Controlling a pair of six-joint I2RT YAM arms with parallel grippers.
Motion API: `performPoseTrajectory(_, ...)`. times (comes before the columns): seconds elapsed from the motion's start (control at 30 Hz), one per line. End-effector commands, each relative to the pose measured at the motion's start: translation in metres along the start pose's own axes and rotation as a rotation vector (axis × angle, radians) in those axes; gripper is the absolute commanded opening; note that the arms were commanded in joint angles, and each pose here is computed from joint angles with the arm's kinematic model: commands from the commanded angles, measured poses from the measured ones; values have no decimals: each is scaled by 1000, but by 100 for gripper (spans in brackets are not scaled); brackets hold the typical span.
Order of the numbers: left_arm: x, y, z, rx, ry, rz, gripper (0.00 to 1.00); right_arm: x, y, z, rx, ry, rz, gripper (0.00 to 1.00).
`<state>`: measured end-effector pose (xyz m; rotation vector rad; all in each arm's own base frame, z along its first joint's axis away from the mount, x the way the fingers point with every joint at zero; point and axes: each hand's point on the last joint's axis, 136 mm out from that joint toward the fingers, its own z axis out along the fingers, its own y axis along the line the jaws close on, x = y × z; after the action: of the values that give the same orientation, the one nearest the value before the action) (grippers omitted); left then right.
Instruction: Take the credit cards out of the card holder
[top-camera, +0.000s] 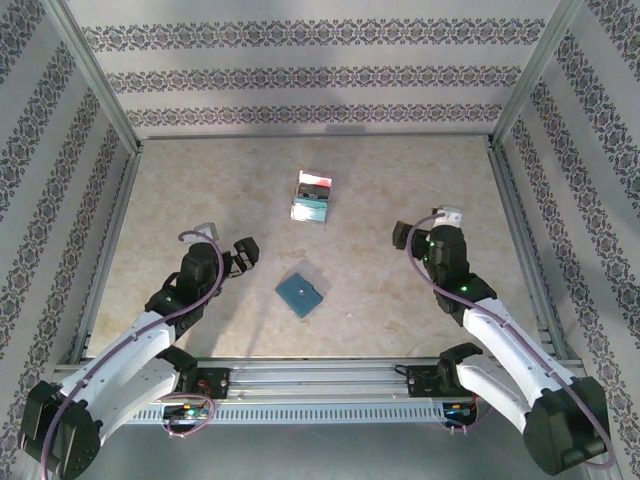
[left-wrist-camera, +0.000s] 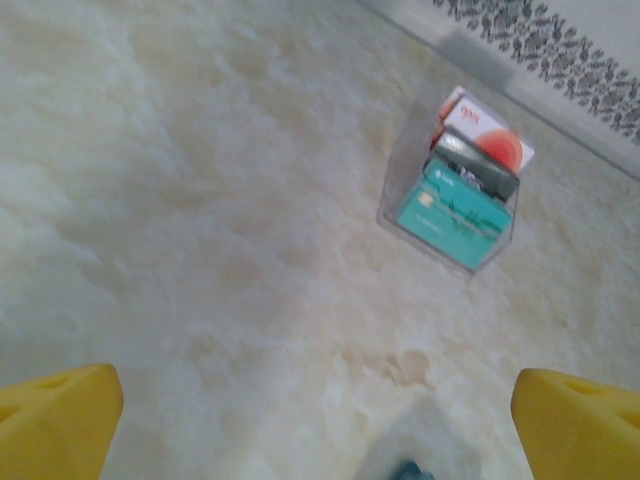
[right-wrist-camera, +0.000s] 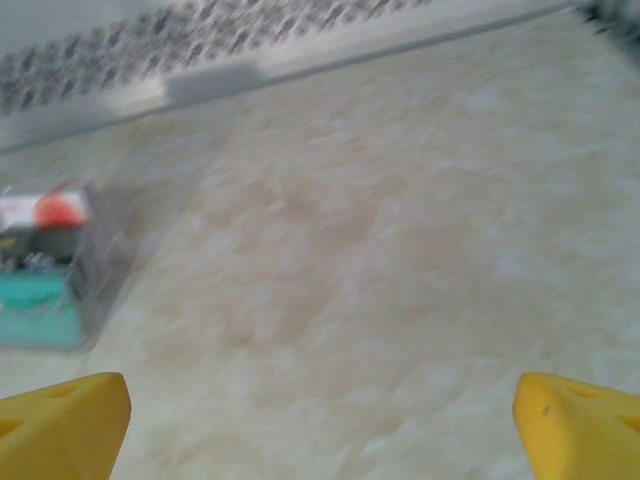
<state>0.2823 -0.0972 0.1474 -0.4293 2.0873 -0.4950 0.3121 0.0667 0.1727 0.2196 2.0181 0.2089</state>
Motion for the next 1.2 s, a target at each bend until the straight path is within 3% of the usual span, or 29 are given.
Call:
performPoseTrajectory(0.0, 34, 11, -7, -43, 112, -53, 97, 13, 19, -8, -9, 94, 5, 98)
performPoseTrajectory(0.17, 67, -2, -4, 21, 219, -66, 87, 48, 65, -6, -113, 234, -27, 97)
performPoseTrajectory(0.37, 101, -21, 7, 94, 327, -81, 77, 83, 112, 0, -233, 388, -16, 87)
performPoseTrajectory(0.63, 122, -44, 15, 172, 423, -70, 58, 98, 144, 6, -326, 475, 0, 80)
performPoseTrajectory(0.93, 145, -33, 10, 101, 550, -98, 54, 106, 154, 6, -361, 519, 21, 76)
performPoseTrajectory(1.17, 155, -48, 15, 147, 628, -77, 51, 115, 162, 4, -389, 547, 37, 73)
